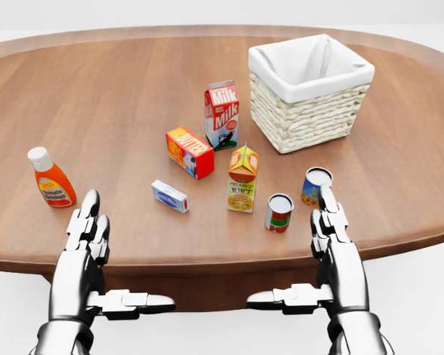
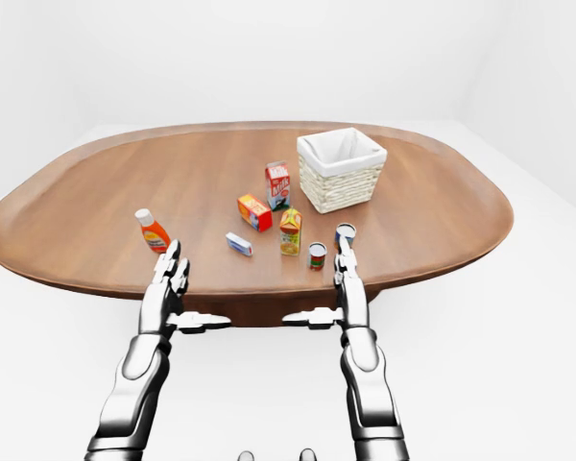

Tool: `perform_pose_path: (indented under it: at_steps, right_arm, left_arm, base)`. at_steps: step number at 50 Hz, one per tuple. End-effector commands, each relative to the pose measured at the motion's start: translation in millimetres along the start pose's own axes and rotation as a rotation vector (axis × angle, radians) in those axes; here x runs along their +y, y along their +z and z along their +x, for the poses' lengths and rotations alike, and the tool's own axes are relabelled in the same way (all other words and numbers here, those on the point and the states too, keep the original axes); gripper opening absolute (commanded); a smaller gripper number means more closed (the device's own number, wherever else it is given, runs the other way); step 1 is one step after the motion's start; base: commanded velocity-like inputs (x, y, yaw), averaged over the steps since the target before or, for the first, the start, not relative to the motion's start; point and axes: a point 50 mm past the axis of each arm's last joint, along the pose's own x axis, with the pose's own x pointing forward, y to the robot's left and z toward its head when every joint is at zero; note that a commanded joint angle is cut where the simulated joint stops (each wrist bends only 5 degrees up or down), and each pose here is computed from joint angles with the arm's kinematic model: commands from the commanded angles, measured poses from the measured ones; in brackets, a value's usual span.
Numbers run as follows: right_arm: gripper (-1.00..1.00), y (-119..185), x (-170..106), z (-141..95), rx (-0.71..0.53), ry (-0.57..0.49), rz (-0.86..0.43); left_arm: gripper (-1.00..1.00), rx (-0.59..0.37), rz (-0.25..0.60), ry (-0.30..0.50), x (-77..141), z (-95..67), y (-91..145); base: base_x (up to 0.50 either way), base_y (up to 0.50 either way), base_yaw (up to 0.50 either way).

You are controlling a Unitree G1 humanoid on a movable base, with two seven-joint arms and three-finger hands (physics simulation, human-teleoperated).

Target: Pick up the alphabet soup and the tomato sauce, and put them in the basket.

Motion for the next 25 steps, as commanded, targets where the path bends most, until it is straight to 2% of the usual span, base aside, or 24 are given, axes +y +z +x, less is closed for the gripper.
perform_pose_path:
  at_steps: [1, 14, 25]
  right_arm:
    - [1.0, 0, -7, 0, 0.001, -0.003, 0.005]
    - [1.0, 4, -6, -4, -0.04, 0.0, -0.01]
    - [1.0, 12, -6, -11, -0.103, 0.0, -0.029]
  left_arm:
    - [1.0, 0.001, -0.002, 0.003, 7, 0.6, 0]
    - [1.0, -0.006, 0.003, 0.004, 7, -0.5, 1]
    - [1.0, -0.07, 0.024, 0.027, 8, -6.8, 10]
  base:
    - [0.0, 0.0, 0.0]
    - [0.0, 0.0, 0.0]
    - [0.0, 0.0, 0.0]
